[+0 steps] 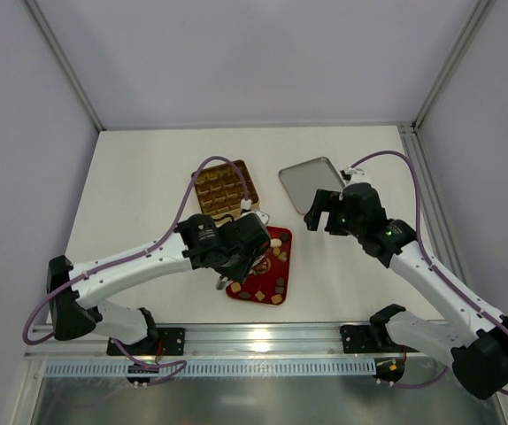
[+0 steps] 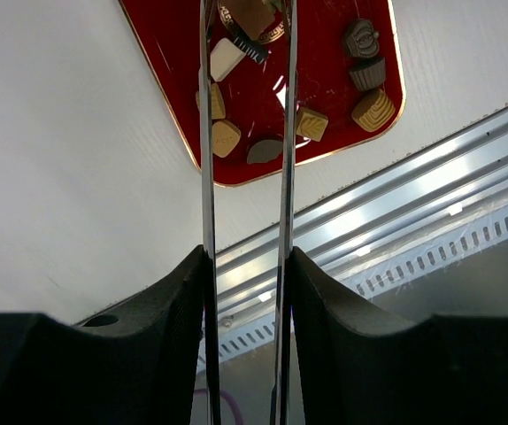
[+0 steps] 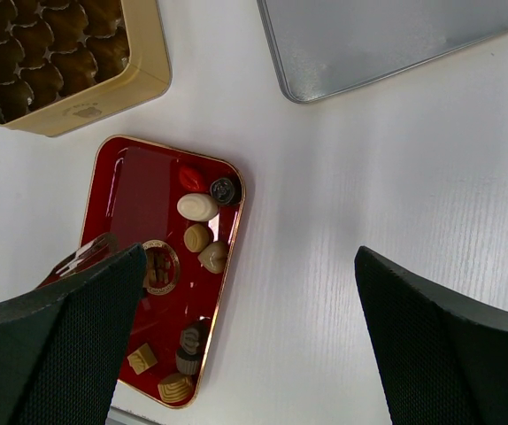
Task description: Pack the chocolate
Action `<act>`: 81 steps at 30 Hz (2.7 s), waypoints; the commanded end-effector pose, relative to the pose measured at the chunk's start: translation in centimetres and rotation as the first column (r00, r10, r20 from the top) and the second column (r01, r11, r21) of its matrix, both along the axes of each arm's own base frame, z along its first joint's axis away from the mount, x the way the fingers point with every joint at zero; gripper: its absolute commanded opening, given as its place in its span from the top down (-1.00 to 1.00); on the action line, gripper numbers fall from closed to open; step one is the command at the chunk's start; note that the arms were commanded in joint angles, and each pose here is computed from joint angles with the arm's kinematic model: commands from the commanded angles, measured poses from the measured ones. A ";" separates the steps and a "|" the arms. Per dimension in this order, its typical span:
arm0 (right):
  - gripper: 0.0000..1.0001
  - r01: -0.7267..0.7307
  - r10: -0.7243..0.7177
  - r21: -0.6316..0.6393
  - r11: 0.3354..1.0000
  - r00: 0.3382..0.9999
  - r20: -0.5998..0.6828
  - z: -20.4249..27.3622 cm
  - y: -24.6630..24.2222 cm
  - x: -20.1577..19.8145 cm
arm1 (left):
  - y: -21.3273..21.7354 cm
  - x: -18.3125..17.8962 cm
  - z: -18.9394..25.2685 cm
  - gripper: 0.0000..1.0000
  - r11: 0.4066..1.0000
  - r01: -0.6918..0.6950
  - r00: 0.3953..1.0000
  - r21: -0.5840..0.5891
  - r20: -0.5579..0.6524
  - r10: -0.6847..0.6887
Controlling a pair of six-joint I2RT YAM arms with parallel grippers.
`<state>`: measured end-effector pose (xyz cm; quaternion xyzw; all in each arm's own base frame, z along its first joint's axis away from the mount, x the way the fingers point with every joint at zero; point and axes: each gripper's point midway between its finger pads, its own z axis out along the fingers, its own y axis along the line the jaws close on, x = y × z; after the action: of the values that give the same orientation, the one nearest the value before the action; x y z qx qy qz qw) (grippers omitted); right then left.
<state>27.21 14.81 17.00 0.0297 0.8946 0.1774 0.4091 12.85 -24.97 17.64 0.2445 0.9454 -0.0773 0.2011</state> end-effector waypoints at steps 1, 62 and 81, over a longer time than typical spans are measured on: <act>-1.00 0.019 -0.020 0.018 1.000 0.999 0.032 0.9 -0.1 0.2 | 0.5 -0.3 0.1 0.18 0.999 -0.035 0.999 -0.009 0.008 0.035; -1.00 0.032 -0.032 0.019 0.999 0.999 0.032 0.0 -0.6 -0.4 | -1.0 -0.6 -3.0 0.41 0.999 0.003 0.999 0.040 -0.038 -0.001; -1.00 0.032 -0.033 0.015 0.999 0.999 0.039 0.3 -0.6 -0.3 | -0.6 1.6 1.6 0.52 1.000 -0.013 0.995 0.009 0.100 0.012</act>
<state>26.29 14.17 15.73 0.0384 0.8978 0.1724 0.4035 13.49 -25.57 16.65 0.2499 0.9449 -0.0486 0.2057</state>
